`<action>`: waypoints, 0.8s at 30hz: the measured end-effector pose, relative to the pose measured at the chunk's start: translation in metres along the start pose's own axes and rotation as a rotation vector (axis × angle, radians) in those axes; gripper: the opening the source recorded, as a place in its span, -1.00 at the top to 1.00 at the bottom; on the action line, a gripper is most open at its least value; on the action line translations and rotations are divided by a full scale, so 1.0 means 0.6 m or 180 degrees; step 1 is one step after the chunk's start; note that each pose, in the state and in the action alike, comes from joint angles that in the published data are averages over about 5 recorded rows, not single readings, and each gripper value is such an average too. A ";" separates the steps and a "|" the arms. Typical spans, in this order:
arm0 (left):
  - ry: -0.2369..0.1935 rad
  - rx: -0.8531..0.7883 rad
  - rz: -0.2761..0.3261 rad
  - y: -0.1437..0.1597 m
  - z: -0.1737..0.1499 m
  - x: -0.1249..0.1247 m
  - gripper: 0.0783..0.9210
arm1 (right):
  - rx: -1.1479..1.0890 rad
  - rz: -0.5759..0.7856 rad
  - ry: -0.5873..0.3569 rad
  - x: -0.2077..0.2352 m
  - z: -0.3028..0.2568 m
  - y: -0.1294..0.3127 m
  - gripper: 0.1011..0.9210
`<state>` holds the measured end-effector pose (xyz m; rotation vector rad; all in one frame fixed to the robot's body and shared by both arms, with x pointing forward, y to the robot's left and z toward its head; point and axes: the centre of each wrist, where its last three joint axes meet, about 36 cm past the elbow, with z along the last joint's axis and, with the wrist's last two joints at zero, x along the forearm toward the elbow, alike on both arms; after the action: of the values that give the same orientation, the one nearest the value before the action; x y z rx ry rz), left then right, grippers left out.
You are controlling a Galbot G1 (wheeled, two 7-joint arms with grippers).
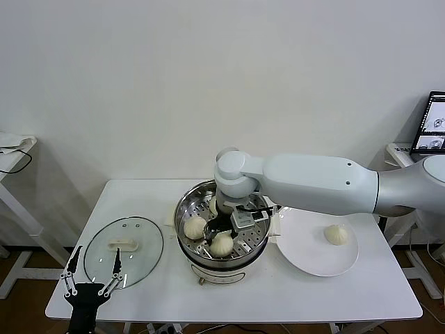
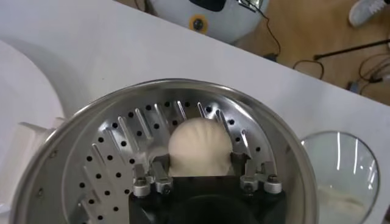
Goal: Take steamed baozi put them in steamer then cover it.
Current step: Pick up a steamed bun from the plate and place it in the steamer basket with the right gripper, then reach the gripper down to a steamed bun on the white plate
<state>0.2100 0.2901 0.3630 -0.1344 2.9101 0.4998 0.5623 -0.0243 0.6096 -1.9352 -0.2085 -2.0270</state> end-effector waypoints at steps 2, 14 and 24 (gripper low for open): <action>-0.0002 0.0000 -0.0003 0.000 0.001 0.000 -0.77 | 0.0000 -0.0011 -0.0002 -0.002 0.001 0.000 -0.63; -0.0014 0.0010 -0.0014 0.001 0.001 -0.001 -0.77 | -0.0472 0.0102 0.0246 0.082 0.027 0.048 -0.76; -0.0029 0.0020 0.0004 -0.002 -0.002 -0.002 -0.77 | -0.2593 0.0381 0.0395 0.169 0.064 0.271 -0.76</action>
<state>0.2114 0.2886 0.3639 -0.1289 2.9028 0.4901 0.6507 -0.1775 0.6934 -2.1343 0.8695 -2.3420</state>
